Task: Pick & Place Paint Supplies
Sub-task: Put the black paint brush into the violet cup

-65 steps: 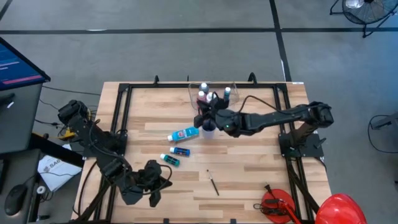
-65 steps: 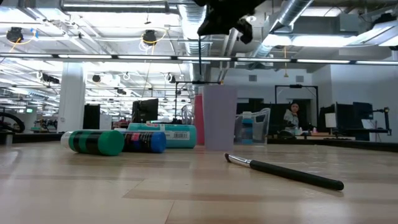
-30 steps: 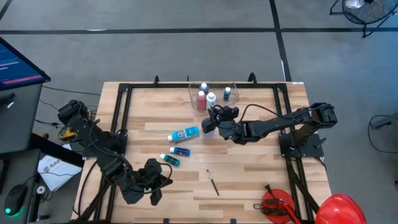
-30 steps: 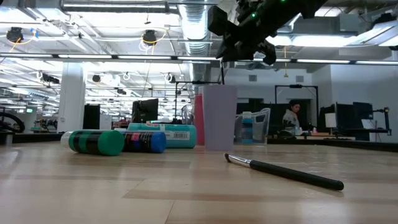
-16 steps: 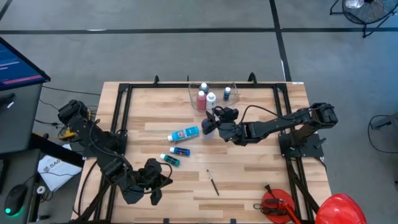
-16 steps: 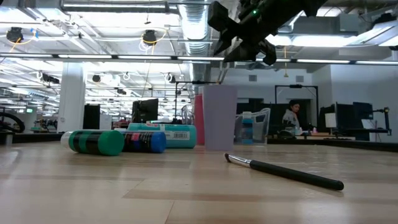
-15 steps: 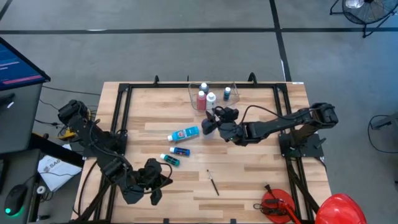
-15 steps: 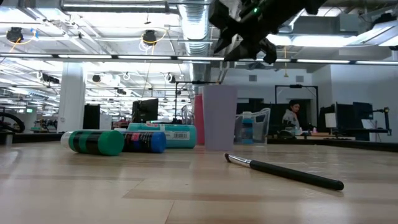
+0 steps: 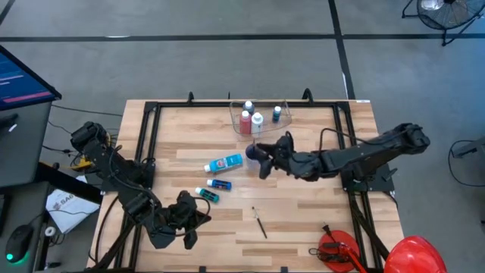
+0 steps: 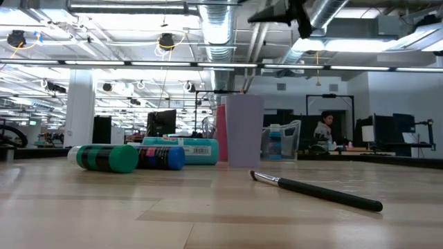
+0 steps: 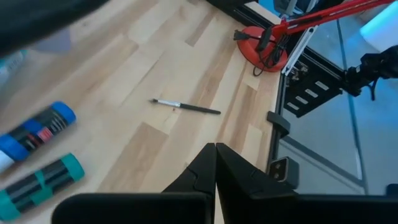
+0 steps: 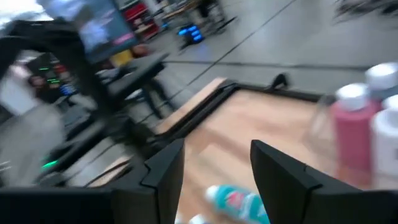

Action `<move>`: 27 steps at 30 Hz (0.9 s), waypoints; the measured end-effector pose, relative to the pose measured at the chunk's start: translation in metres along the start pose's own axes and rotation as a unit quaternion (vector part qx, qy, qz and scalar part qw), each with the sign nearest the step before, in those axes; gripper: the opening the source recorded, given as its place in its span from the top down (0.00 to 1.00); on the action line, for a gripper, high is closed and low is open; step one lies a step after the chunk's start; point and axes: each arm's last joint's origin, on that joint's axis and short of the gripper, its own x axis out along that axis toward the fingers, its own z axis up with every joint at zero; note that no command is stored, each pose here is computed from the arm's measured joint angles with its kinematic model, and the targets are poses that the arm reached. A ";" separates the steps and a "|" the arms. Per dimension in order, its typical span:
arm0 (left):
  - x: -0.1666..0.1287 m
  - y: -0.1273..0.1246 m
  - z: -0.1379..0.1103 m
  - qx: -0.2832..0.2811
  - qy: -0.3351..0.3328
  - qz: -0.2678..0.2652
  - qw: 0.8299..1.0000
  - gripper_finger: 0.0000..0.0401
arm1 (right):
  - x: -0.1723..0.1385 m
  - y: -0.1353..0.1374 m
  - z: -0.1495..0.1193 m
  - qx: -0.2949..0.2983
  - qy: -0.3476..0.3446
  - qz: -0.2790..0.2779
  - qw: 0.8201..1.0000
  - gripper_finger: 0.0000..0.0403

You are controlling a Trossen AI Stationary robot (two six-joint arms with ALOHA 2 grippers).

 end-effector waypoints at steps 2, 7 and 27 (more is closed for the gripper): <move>0.000 0.000 0.000 0.009 -0.004 0.002 1.000 1.00 | -0.006 0.005 -0.002 0.016 0.016 0.026 0.999 0.57; 0.002 0.002 0.003 0.027 -0.007 0.008 1.000 1.00 | -0.016 0.018 -0.014 0.052 0.066 0.087 0.993 0.60; 0.006 0.003 0.004 0.031 0.037 -0.013 0.999 1.00 | -0.028 0.062 -0.105 0.173 0.274 0.262 0.909 0.70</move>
